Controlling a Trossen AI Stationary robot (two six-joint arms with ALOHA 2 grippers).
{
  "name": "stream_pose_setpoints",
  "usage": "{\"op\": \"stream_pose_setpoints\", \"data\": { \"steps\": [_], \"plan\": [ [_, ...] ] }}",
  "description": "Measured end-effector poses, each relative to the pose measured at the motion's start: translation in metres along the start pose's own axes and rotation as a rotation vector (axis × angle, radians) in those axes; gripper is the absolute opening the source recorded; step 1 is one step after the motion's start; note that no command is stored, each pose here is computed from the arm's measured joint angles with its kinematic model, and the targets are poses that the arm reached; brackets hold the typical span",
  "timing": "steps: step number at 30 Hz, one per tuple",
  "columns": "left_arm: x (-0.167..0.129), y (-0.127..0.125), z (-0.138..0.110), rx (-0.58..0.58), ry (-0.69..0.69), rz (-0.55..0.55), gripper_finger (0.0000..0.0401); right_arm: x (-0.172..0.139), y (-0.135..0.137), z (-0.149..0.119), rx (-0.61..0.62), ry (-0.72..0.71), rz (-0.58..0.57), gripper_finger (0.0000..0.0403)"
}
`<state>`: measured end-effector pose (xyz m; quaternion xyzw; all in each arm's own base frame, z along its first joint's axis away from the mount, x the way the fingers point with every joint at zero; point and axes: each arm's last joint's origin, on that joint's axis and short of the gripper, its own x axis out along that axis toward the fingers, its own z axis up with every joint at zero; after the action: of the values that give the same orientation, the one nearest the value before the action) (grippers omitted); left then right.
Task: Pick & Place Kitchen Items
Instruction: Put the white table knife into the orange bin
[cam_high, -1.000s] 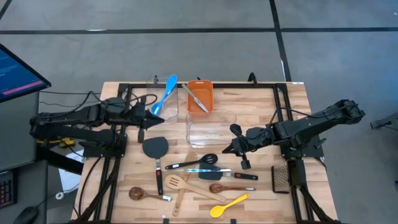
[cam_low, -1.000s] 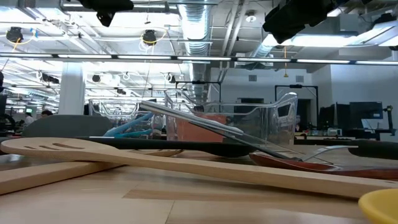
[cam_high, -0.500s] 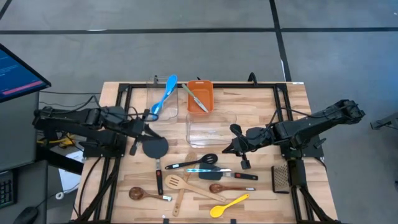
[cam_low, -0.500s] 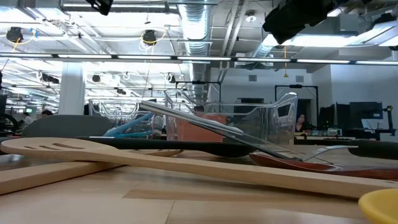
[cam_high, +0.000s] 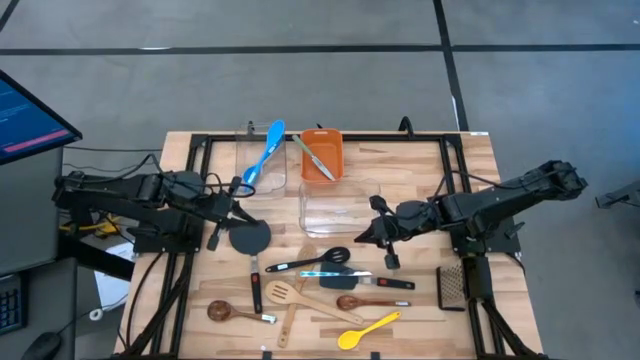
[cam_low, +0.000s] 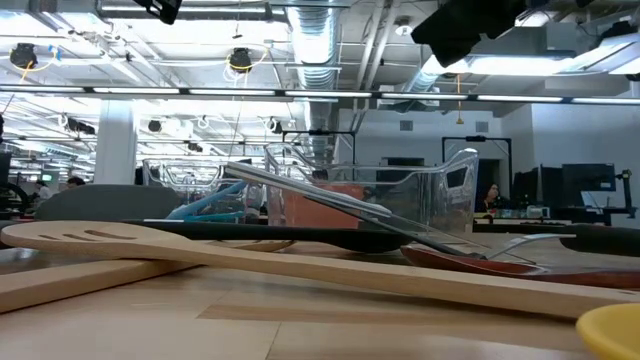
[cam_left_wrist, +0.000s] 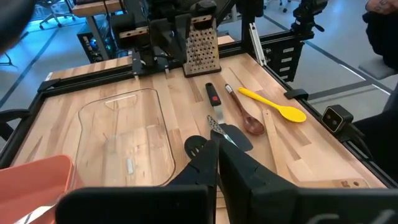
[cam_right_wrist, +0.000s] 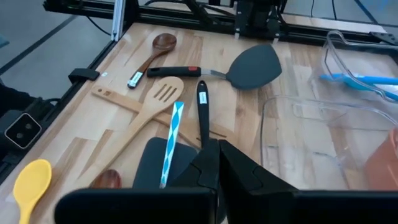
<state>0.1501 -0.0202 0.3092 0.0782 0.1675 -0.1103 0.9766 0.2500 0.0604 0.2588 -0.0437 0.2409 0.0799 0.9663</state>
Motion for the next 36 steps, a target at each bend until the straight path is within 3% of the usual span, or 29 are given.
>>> {"op": "stream_pose_setpoints", "data": {
  "steps": [7, 13, 21, 31, 36],
  "plan": [
    [0.0, 0.0, 0.0, -0.002, -0.002, 0.005, 0.0002, 0.0, -0.01, -0.004, 0.012, 0.045, -0.031, 0.0],
    [0.0, 0.003, 0.003, -0.002, -0.018, 0.079, 0.0002, 0.0, -0.016, -0.009, 0.032, 0.088, -0.052, 0.0],
    [-0.001, 0.004, 0.014, 0.005, -0.135, 0.101, 0.0002, 0.0, -0.017, -0.009, 0.069, 0.09, -0.055, 0.0],
    [0.006, 0.006, 0.013, 0.0, -0.111, 0.104, 0.0002, 0.001, -0.022, -0.006, 0.081, 0.056, -0.073, 0.0],
    [0.017, 0.005, 0.012, -0.099, -0.095, 0.053, 0.0002, 0.0, -0.019, -0.006, 0.092, 0.053, -0.061, 0.0]
  ]
}}
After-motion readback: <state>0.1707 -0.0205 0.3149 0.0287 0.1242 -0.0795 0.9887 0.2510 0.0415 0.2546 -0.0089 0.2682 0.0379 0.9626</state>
